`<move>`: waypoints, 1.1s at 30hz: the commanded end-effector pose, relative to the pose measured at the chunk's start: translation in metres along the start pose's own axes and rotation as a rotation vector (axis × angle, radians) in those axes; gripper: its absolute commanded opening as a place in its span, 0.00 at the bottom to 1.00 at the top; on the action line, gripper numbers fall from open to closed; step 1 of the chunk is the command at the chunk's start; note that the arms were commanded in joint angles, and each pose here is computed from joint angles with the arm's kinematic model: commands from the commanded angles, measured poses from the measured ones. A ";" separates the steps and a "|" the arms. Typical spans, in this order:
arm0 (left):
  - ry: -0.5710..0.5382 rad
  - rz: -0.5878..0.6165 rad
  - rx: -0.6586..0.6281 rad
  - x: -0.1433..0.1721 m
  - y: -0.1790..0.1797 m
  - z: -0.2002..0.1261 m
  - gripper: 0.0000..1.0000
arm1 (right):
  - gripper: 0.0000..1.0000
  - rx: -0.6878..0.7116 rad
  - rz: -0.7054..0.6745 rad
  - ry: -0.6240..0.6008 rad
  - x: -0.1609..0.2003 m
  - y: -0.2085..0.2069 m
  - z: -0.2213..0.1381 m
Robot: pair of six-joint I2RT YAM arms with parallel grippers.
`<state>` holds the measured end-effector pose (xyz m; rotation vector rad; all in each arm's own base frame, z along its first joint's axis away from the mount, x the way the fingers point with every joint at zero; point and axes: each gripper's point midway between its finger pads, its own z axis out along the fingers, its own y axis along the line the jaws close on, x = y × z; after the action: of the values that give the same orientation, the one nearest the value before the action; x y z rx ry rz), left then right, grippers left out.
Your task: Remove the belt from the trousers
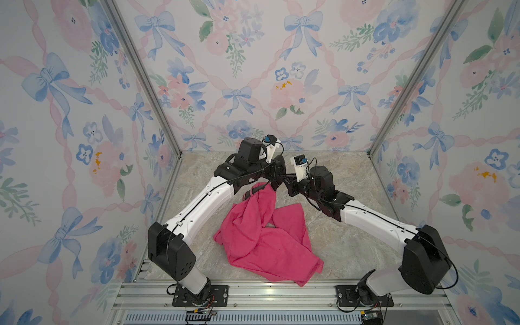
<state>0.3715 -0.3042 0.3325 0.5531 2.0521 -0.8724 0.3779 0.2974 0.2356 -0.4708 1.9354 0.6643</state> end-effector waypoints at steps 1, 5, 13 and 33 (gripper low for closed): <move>-0.662 0.321 0.405 -0.161 -0.145 -0.158 0.00 | 0.15 0.166 0.102 0.618 0.188 -0.048 -0.014; -0.683 0.322 0.430 -0.163 -0.150 -0.166 0.00 | 0.07 0.170 0.101 0.626 0.191 -0.049 -0.016; -0.708 0.312 0.417 -0.166 -0.146 -0.170 0.00 | 0.00 0.171 0.100 0.628 0.193 -0.050 -0.016; -0.796 0.326 0.496 -0.181 -0.166 -0.207 0.00 | 0.15 0.162 0.118 0.702 0.216 -0.051 -0.012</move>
<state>0.3803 -0.2982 0.3407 0.4249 2.0622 -0.9492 0.3868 0.3059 0.2379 -0.4741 1.8995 0.6968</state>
